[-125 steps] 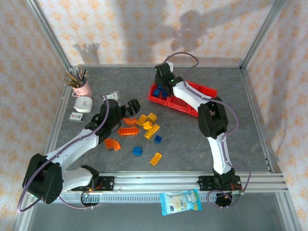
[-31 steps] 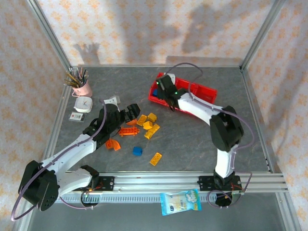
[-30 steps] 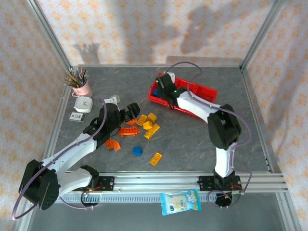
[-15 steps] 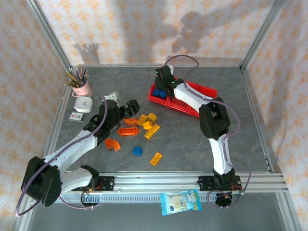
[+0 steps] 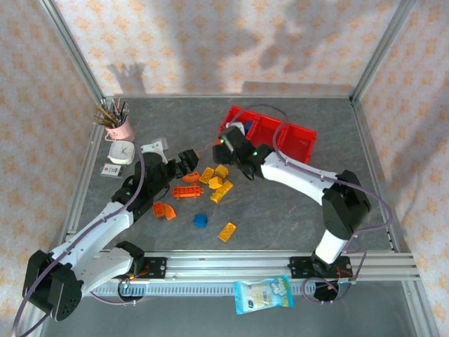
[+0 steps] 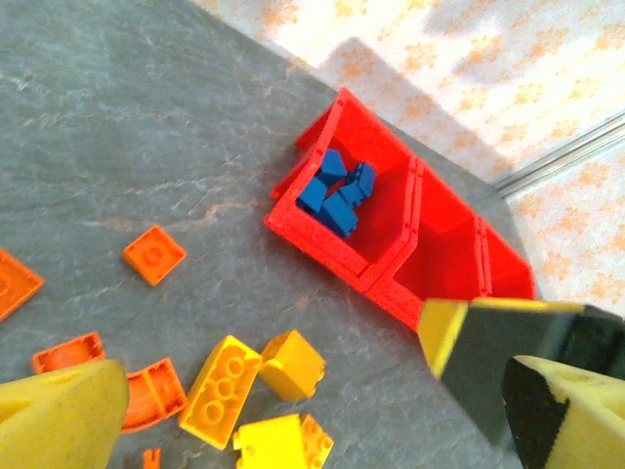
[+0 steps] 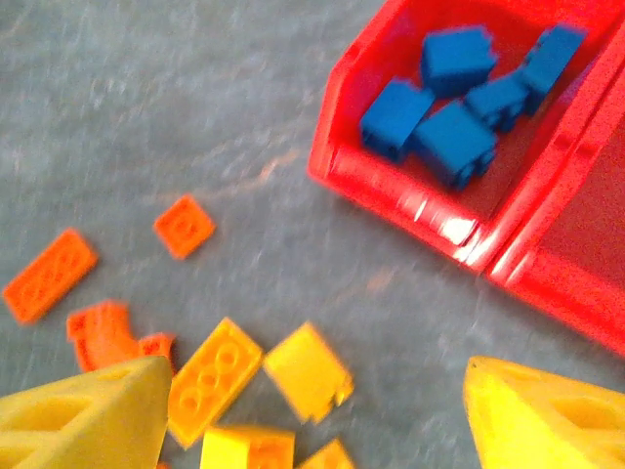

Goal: Sort the legos into containers by color
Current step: Place the lego in the container, then pick up the lego from the bottom-center of the table.

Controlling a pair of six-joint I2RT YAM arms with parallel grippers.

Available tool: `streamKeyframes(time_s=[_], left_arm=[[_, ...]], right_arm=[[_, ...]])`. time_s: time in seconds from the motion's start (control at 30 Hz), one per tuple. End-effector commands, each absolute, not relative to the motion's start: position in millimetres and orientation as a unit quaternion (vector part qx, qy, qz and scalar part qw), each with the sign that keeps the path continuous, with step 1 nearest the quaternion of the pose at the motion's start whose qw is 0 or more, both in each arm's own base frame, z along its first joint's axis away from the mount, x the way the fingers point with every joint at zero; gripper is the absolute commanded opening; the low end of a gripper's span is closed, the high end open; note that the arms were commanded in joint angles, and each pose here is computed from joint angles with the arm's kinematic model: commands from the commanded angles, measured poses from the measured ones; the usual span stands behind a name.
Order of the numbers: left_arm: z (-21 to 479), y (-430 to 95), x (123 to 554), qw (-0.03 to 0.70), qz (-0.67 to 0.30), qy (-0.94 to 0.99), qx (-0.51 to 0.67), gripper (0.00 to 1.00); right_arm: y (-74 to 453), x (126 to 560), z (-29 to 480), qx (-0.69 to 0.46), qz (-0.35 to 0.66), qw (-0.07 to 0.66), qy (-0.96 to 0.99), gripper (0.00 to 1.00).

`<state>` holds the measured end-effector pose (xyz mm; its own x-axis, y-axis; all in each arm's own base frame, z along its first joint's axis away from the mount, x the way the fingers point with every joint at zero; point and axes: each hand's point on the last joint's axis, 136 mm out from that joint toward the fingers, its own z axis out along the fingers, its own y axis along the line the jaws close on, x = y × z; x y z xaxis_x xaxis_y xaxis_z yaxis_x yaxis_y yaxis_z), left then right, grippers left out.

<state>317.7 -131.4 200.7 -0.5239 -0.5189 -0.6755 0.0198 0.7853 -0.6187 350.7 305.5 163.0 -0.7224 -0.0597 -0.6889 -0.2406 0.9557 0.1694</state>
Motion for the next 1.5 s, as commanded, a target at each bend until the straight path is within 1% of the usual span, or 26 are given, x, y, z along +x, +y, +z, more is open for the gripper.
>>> streamKeyframes(time_s=[0.0,0.1,0.23,0.33,0.47,0.57,0.67,0.83,1.0,1.13,1.47], left_arm=[[180,-120,301,0.439,-0.272,0.841,-0.164,0.99],[174,-112,291,0.437,-0.26,0.843,-0.174,0.99],[167,-101,280,0.433,-0.246,0.846,-0.19,0.99],[162,-94,273,0.432,-0.235,0.848,-0.2,0.99],[156,-84,266,0.43,-0.219,0.849,-0.216,0.99],[152,-79,262,0.429,-0.213,0.848,-0.226,0.99],[150,-76,259,0.431,-0.211,0.846,-0.231,0.99],[148,-73,257,0.43,-0.203,0.847,-0.235,0.99],[147,-72,256,0.431,-0.203,0.847,-0.237,0.99],[147,-71,256,0.431,-0.202,0.847,-0.238,0.99],[150,-71,257,0.435,-0.205,0.844,-0.239,0.99]], right_arm=[[306,316,146,-0.075,0.124,0.335,0.931,0.79],[326,282,128,-0.091,0.149,0.308,0.935,0.82],[348,240,101,-0.113,0.157,0.279,0.941,0.86],[371,214,89,-0.128,0.196,0.258,0.937,0.88],[381,197,66,-0.135,0.186,0.23,0.946,0.89],[390,184,57,-0.151,0.184,0.227,0.944,0.91],[389,183,44,-0.152,0.165,0.221,0.949,0.92],[399,182,37,-0.169,0.163,0.215,0.948,0.92],[399,180,29,-0.177,0.152,0.209,0.95,0.89],[407,172,29,-0.2,0.167,0.202,0.944,0.87],[416,180,28,-0.208,0.157,0.213,0.942,0.67]])
